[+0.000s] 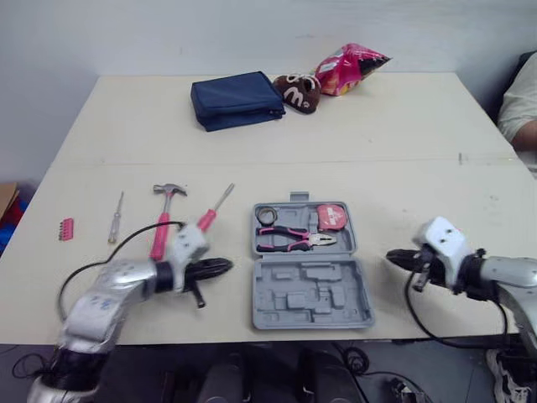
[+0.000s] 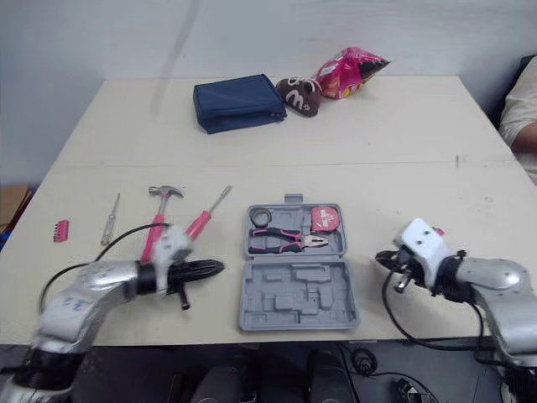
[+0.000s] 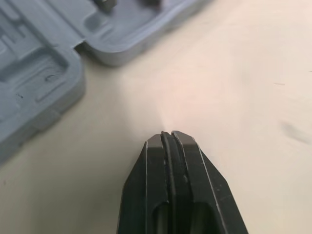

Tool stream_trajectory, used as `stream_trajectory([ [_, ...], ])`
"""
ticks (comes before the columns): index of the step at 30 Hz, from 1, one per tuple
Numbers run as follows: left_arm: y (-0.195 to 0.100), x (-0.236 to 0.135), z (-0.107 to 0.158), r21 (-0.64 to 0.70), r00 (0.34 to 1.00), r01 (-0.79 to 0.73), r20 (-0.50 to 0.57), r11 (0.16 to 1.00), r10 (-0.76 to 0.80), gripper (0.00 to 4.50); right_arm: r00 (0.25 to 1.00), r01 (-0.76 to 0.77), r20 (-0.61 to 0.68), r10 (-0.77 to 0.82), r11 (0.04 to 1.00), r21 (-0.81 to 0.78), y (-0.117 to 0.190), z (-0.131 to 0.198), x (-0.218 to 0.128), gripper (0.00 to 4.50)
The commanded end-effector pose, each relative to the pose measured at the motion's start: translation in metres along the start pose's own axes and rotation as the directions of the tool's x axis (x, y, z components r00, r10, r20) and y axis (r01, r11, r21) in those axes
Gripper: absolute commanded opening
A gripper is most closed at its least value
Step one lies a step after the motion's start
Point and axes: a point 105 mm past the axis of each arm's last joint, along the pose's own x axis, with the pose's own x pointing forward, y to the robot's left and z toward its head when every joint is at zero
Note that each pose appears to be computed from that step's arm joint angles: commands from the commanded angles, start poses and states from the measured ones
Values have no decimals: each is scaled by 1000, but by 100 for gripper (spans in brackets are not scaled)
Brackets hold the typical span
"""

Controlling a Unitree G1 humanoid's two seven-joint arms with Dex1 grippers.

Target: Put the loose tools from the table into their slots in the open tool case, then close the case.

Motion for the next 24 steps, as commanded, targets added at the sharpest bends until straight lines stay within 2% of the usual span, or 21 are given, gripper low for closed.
stream_trajectory([
  [1, 1, -48, 18, -37, 992, -62, 108, 997, 66, 0, 997, 47, 64, -49, 998, 32, -16, 8, -35, 67],
  [2, 5, -69, 12, -70, 987, -106, 114, 992, 114, 0, 996, 55, 66, -59, 996, 68, -20, 3, -48, 96],
  [3, 7, -84, 8, -90, 982, -135, 117, 987, 145, 53, 995, 59, 69, -66, 994, 91, -22, 0, -57, 141],
  [4, 7, -92, 6, -100, 980, -149, 119, 984, 160, 82, 995, 60, 71, -68, 993, 102, -23, -1, -62, 194],
  [6, 24, -137, -5, -138, 936, -324, 101, 936, 338, 174, 989, 124, 56, -134, 980, 155, -36, -13, -83, 298],
  [9, 36, -177, -17, -157, 872, -470, 72, 869, 485, 313, 982, 177, 32, -186, 968, 180, -45, -24, -98, 446],
  [12, 41, -189, -27, -156, 839, -530, 49, 834, 542, 445, 978, 196, 37, -207, 961, 193, -51, -26, -103, 450],
  [15, 43, -197, -35, -159, 814, -568, 41, 808, 580, 445, 977, 197, 42, -208, 962, 190, -53, -25, -104, 450],
  [24, 45, -187, -24, -120, 803, -582, 70, 804, 592, 445, 981, 150, 97, -165, 978, 141, -53, -3, -92, 450],
])
